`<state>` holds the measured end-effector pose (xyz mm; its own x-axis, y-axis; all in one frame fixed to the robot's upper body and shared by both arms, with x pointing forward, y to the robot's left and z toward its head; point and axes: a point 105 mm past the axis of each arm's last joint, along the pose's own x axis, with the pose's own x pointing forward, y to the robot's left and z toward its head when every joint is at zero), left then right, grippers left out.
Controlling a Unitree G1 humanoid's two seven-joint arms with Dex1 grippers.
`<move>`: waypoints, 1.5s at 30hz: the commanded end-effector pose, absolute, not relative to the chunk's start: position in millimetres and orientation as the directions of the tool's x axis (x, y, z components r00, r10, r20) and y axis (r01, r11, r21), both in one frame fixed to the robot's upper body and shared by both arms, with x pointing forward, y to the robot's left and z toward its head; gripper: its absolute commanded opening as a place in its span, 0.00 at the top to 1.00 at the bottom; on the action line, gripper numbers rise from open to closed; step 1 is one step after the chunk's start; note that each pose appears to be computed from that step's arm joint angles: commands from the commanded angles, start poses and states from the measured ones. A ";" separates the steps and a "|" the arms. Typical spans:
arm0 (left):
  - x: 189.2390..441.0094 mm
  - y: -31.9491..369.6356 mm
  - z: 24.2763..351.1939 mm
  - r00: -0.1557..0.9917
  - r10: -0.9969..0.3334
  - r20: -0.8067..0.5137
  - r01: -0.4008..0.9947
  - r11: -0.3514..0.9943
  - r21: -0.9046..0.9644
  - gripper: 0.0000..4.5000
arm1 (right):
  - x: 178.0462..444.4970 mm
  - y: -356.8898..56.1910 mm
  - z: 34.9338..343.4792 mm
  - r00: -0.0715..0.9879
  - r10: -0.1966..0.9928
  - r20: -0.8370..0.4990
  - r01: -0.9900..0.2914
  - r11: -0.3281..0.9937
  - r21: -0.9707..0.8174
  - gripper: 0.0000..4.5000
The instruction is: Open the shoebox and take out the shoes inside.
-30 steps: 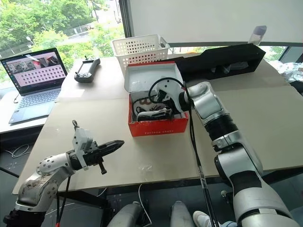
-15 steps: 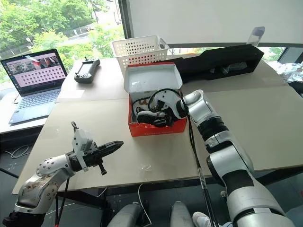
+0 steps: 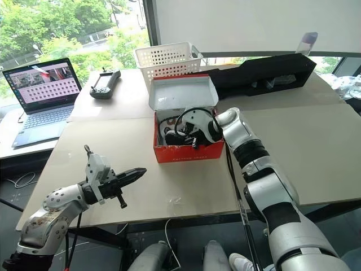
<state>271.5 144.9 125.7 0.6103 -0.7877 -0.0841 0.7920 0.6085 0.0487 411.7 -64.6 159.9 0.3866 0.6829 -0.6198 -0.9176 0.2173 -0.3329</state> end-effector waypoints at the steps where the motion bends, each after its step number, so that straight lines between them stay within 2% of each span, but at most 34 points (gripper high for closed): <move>1: 270.9 147.3 135.0 0.614 -0.787 -0.066 0.789 0.608 0.090 1.00 | 409.0 -62.3 186.4 0.414 0.712 -0.567 -0.891 0.191 -0.412 0.82; 6: 270.9 147.9 133.7 0.613 -0.787 -0.073 0.790 0.607 0.091 1.00 | 398.2 -59.0 223.0 0.414 0.770 -0.485 -0.878 0.197 -0.436 0.82; 13: 271.4 148.4 132.3 0.609 -0.789 -0.080 0.793 0.602 0.093 1.00 | 385.9 -58.2 261.6 0.405 0.843 -0.354 -0.893 0.282 -0.351 0.82; 17: 271.9 147.5 132.1 0.606 -0.792 -0.081 0.795 0.599 0.095 1.00 | 394.1 -71.1 284.1 0.480 0.844 -0.237 -0.866 0.413 -0.283 0.82; 18: 272.1 147.5 132.1 0.606 -0.792 -0.080 0.795 0.599 0.095 1.00 | 403.5 -84.9 295.2 0.552 0.814 -0.181 -0.824 0.501 -0.264 0.82; 22: 271.8 147.9 132.1 0.606 -0.791 -0.079 0.795 0.600 0.093 1.00 | 423.8 -129.4 322.4 0.735 0.677 -0.035 -0.662 0.706 -0.253 0.82; 26: 272.2 147.7 130.1 0.602 -0.794 -0.083 0.798 0.596 0.089 1.00 | 443.7 -197.1 336.4 0.909 0.407 0.088 -0.378 0.896 -0.233 0.82; 28: 273.2 148.1 129.7 0.601 -0.795 -0.084 0.799 0.595 0.088 1.00 | 451.8 -230.2 327.1 0.970 0.231 0.077 -0.192 0.920 -0.340 0.82; 29: 273.7 147.9 129.7 0.599 -0.796 -0.084 0.800 0.593 0.088 1.00 | 456.6 -251.6 311.4 0.994 0.096 0.042 -0.063 0.870 -0.489 0.82; 31: 274.4 146.4 128.9 0.594 -0.800 -0.085 0.804 0.587 0.088 1.00 | 460.2 -276.8 279.4 0.998 -0.063 -0.005 0.038 0.669 -0.742 0.82; 33: 274.6 144.7 128.2 0.587 -0.805 -0.086 0.809 0.581 0.089 1.00 | 460.9 -289.8 257.0 0.991 -0.131 -0.031 0.044 0.533 -0.845 0.82; 37: 274.7 141.5 126.7 0.578 -0.811 -0.089 0.816 0.571 0.088 1.00 | 450.6 -321.6 190.2 0.954 -0.281 -0.106 -0.040 0.229 -0.973 0.82; 39: 274.2 141.5 125.4 0.578 -0.811 -0.093 0.816 0.571 0.088 1.00 | 447.7 -323.9 173.1 0.946 -0.297 -0.132 -0.088 0.155 -0.984 0.82; 42: 273.6 141.4 124.3 0.580 -0.809 -0.096 0.815 0.573 0.086 1.00 | 447.4 -316.4 153.2 0.940 -0.280 -0.195 -0.152 0.167 -0.974 0.82; 44: 273.2 141.3 123.9 0.580 -0.809 -0.097 0.814 0.574 0.085 1.00 | 444.3 -313.3 135.3 0.920 -0.267 -0.286 -0.211 0.277 -0.937 0.67; 45: 273.0 141.4 123.7 0.581 -0.808 -0.098 0.814 0.575 0.085 1.00 | 441.3 -310.4 122.1 0.898 -0.248 -0.363 -0.238 0.422 -0.875 0.62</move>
<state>274.6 142.7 117.1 0.5839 -0.8031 -0.1185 0.8112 0.5828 0.0479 441.8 -318.6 133.0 0.9142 -0.2920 -0.2812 -0.2062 0.2622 -0.9427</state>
